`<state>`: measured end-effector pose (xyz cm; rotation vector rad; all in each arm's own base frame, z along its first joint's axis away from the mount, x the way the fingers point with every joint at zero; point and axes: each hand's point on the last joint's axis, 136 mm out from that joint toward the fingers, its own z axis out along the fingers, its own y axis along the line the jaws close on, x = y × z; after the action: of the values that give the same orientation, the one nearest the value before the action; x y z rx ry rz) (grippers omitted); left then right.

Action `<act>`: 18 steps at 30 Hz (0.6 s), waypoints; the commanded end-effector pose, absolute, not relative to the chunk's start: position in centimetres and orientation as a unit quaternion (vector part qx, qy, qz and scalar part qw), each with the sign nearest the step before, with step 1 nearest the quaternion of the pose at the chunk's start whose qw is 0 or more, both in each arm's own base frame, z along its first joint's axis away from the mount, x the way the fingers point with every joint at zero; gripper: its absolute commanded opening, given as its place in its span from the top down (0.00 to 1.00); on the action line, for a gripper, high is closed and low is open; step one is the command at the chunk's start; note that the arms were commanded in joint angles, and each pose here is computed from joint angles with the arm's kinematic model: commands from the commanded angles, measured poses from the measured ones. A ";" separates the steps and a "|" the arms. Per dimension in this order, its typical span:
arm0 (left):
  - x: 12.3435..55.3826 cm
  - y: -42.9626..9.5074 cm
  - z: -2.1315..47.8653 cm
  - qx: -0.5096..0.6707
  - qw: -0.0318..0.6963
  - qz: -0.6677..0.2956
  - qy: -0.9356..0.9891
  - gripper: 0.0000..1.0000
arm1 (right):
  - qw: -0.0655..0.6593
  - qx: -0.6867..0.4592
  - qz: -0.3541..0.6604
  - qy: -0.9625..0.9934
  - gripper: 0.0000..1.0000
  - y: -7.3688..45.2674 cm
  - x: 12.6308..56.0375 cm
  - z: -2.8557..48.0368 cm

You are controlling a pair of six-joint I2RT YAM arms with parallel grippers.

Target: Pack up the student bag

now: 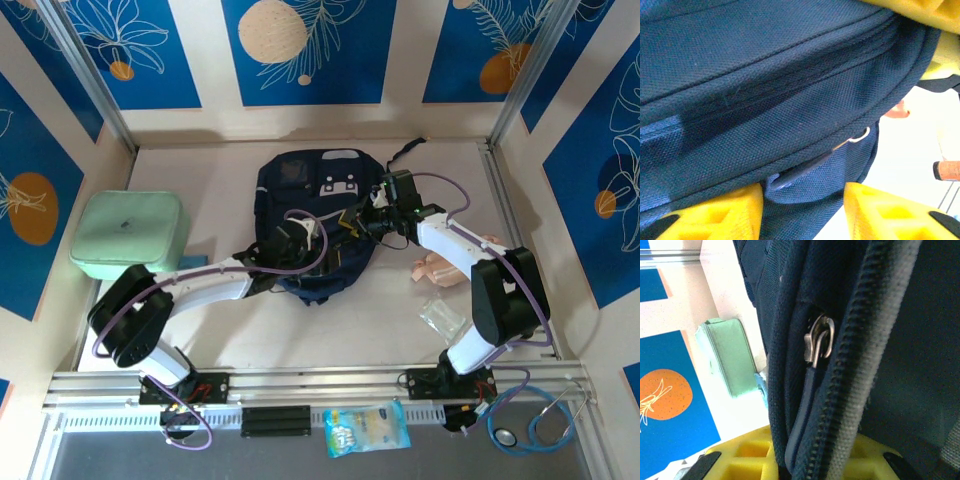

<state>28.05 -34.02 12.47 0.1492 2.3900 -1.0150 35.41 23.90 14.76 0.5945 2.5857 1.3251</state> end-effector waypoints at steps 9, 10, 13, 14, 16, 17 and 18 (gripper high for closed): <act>28.4 -35.2 17.7 0.095 0.354 -0.432 0.824 0.64 | 0.084 0.161 0.482 0.857 0.85 25.8 35.1 17.0; 28.3 -35.2 17.7 0.096 0.355 -0.433 0.823 0.64 | 0.084 0.161 0.481 0.858 0.85 25.8 35.1 16.9; 28.6 -35.1 16.8 0.092 0.348 -0.416 0.835 0.64 | 0.083 0.163 0.481 0.858 0.85 25.7 35.1 16.8; 28.6 -35.2 16.5 0.094 0.345 -0.412 0.838 0.64 | 0.083 0.163 0.480 0.858 0.85 25.7 35.1 16.7; 28.8 -35.2 15.8 0.093 0.338 -0.403 0.845 0.64 | 0.082 0.163 0.480 0.858 0.85 25.7 35.0 16.7; 28.8 -35.3 15.5 0.092 0.334 -0.399 0.849 0.64 | 0.081 0.163 0.480 0.858 0.85 25.7 35.0 16.7; 28.8 -35.3 15.3 0.093 0.329 -0.397 0.852 0.64 | 0.082 0.163 0.480 0.858 0.85 25.7 35.0 16.7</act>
<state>28.17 -34.86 15.05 0.2252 2.2358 -1.0785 35.41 24.01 14.76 0.5902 2.5853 1.3278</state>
